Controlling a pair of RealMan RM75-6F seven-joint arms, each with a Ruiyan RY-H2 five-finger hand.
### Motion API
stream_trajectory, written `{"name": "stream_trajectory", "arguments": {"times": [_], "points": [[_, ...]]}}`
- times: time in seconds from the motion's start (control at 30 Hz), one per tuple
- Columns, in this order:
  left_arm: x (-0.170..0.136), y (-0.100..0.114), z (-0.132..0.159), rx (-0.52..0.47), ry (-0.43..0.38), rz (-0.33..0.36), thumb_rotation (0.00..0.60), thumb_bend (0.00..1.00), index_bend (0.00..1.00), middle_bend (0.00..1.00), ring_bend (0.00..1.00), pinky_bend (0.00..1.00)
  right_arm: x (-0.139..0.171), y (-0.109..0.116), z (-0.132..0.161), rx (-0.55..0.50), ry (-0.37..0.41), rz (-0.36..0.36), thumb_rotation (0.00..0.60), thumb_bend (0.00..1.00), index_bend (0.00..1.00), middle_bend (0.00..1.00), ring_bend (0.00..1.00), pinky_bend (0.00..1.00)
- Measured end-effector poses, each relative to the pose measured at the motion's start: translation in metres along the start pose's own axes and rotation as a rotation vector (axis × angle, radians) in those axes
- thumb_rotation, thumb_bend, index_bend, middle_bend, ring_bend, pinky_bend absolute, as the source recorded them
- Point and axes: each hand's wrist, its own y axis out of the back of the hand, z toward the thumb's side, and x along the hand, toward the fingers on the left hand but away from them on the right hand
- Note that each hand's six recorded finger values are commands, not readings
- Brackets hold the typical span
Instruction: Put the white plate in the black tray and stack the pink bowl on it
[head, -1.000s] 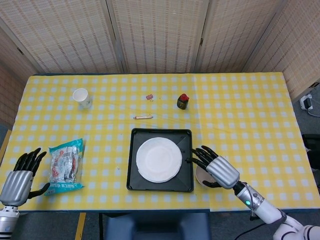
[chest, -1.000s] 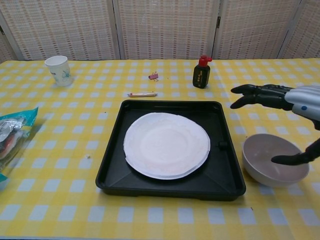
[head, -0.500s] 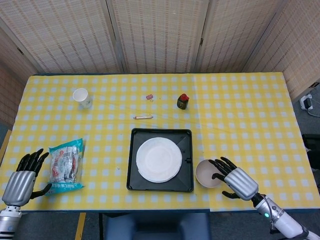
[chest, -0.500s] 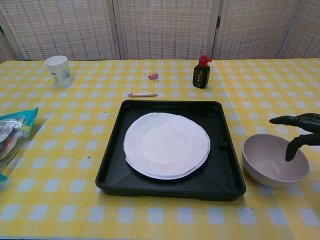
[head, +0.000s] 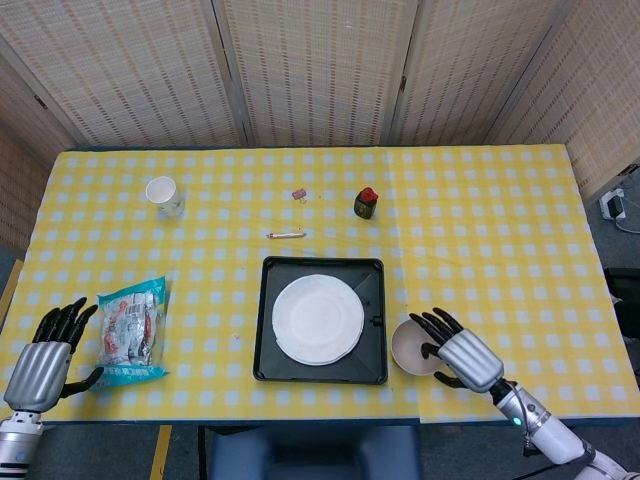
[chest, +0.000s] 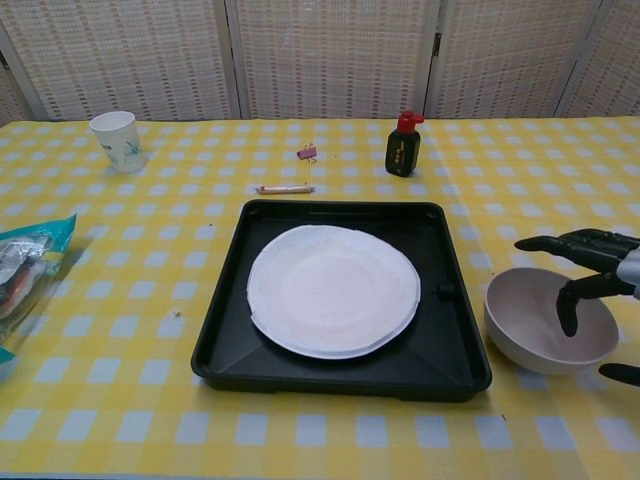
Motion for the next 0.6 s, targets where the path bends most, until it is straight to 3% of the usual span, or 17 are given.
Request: {"name": "stream_trajectory", "arguments": {"times": [0.27,0.6], "points": [[0.0,0.001,-0.001,-0.002,0.003,0.003,0.6,0.28,0.0,0.0,0.03,0.01,-0.009,-0.003,0.005,0.006,0.018,-0.004,0.6,0.42,0.58,0.0,0.0,0.0],[0.0,0.002,-0.002,-0.003,0.002,0.005,0.6,0.28,0.0,0.0,0.03,0.01,-0.013,-0.003,0.006,0.009,0.024,-0.019,0.6,0.45,0.62,0.0,0.0,0.0]]}}
